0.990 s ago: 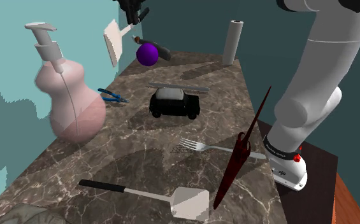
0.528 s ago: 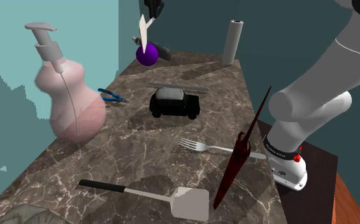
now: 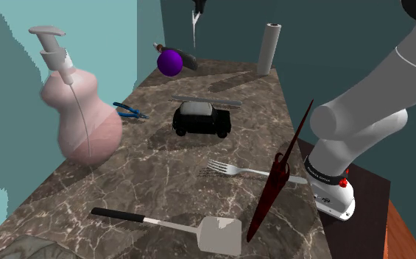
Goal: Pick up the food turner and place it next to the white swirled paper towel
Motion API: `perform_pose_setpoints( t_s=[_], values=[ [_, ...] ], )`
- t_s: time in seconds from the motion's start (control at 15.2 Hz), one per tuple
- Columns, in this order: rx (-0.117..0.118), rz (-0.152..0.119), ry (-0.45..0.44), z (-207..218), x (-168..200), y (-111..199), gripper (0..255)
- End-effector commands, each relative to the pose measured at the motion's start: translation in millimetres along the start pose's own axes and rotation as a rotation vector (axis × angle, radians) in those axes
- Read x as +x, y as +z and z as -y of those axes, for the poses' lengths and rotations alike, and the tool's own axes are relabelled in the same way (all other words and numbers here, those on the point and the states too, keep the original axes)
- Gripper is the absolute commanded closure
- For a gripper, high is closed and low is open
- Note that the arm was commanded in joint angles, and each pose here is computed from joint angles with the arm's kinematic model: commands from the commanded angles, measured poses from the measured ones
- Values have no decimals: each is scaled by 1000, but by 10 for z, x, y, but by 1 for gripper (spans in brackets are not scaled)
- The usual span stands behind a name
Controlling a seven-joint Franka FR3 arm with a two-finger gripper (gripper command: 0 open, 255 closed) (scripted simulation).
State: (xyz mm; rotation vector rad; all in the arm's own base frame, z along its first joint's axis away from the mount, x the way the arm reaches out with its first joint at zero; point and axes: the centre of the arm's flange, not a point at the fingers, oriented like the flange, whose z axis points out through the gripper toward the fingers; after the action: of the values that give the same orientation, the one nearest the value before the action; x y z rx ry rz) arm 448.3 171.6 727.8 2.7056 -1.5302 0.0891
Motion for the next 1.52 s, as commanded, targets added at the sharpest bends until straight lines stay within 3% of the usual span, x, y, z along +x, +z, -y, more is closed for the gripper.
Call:
perform_pose_setpoints(
  t_s=[0.0,1.45],
  values=[
    [0,0,-2,-67,241,29,255],
    [0,0,-2,-831,3037,210,255]
  ],
)
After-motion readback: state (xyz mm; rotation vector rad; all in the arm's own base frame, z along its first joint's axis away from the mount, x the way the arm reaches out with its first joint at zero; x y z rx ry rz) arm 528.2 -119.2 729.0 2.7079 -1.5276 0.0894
